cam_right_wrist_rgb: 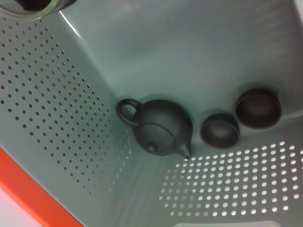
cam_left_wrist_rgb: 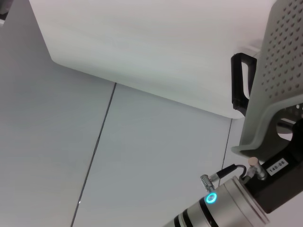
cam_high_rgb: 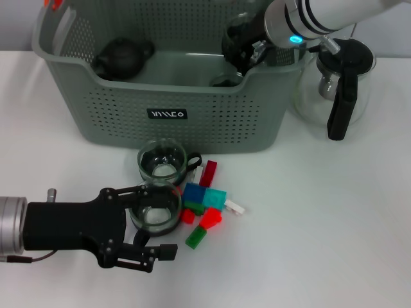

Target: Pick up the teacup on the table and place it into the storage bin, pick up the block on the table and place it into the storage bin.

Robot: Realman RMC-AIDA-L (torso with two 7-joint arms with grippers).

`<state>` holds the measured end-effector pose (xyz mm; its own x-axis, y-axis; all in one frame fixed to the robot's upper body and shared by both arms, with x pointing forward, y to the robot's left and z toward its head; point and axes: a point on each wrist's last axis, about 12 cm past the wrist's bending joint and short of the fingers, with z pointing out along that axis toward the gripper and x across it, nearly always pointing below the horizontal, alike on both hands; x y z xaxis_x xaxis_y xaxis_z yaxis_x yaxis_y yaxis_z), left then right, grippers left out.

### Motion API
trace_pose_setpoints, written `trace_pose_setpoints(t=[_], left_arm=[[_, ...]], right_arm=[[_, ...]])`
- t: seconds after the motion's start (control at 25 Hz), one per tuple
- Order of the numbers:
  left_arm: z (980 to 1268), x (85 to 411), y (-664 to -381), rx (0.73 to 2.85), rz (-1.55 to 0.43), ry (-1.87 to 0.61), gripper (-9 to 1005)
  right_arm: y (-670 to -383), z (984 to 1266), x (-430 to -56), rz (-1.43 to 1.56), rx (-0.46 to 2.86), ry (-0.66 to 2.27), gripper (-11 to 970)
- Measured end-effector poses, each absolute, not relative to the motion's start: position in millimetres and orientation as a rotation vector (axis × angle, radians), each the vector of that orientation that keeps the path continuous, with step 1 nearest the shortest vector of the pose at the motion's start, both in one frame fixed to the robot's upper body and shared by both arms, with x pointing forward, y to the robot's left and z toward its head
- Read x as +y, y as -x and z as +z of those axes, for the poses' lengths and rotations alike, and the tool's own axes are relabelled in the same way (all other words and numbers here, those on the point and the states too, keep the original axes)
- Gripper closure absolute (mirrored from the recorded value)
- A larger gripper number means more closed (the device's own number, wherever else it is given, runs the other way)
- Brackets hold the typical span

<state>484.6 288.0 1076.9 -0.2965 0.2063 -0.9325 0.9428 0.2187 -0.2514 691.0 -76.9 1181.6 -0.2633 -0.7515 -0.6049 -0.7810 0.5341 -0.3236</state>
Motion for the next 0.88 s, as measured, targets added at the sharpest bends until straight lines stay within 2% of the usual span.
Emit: trace_pose_setpoints(t=[0.64,0.88], left_arm=[[1076.8,287.9,-484.5,1.680,-1.141,-1.087,62],[1076.8,287.9,-484.5,1.679,-1.141,-1.087,62]], right_arm=[[-689.9,1180.4,-77.6,0.053,2.050,1.247,797],[-689.3,1183.6,-77.4,0.063,2.040,1.246,696]])
